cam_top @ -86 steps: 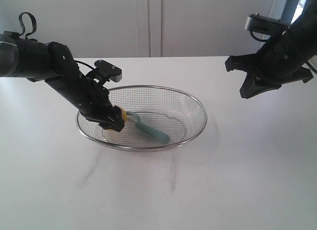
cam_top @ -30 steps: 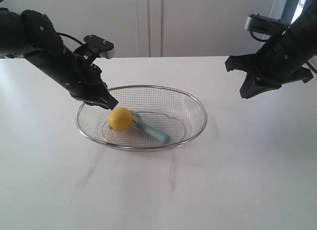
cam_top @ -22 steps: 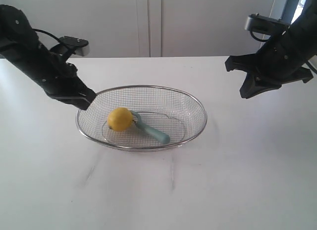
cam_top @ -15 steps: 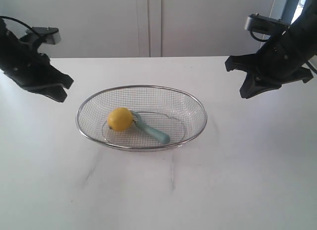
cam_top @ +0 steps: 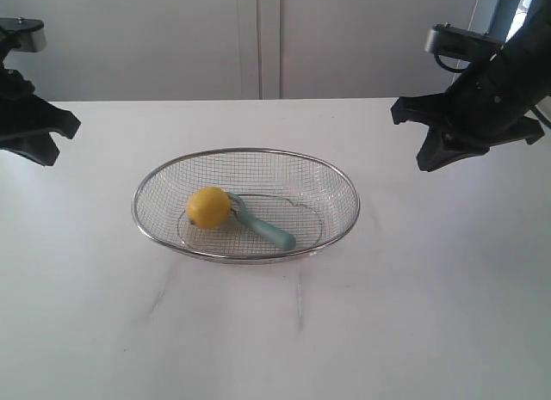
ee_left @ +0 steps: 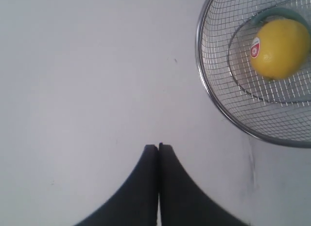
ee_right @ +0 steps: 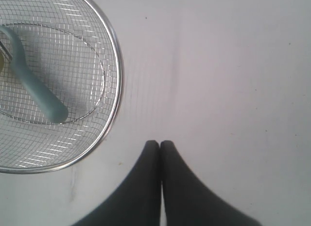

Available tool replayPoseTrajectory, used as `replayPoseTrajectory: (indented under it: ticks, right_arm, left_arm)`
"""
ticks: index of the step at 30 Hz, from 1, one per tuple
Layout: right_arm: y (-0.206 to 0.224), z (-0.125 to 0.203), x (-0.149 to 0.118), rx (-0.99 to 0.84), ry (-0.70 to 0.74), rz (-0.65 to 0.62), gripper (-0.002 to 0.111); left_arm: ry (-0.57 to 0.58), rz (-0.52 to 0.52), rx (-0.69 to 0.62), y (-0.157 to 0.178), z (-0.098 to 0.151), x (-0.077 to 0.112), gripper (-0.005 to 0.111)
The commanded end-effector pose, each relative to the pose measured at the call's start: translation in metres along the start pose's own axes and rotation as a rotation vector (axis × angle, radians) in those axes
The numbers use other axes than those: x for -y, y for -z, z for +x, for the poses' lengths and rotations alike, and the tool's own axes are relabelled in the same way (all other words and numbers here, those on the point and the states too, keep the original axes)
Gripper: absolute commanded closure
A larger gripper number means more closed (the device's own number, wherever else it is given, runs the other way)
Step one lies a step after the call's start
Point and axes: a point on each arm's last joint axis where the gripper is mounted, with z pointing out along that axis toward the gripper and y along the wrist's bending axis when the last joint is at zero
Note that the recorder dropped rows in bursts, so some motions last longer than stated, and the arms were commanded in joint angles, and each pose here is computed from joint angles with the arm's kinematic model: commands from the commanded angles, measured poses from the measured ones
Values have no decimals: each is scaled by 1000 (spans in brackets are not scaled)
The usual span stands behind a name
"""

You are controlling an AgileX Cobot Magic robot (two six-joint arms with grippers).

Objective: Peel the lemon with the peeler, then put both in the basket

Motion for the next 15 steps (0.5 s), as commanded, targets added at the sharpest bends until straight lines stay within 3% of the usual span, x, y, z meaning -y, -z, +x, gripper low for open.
replayPoseTrajectory:
  ticks: [1,10,15]
  right_arm:
    - [3,0,3,10,-3,6,108]
    - [3,1,3,8,0,10,108]
    - [4,7,11,-57,-12,99,108]
  left_arm:
    - [33,-24,-6,14,14,1,107]
    - [38,-26,15,29,30,6,107]
    - [36,-26,15,29,30,6,107]
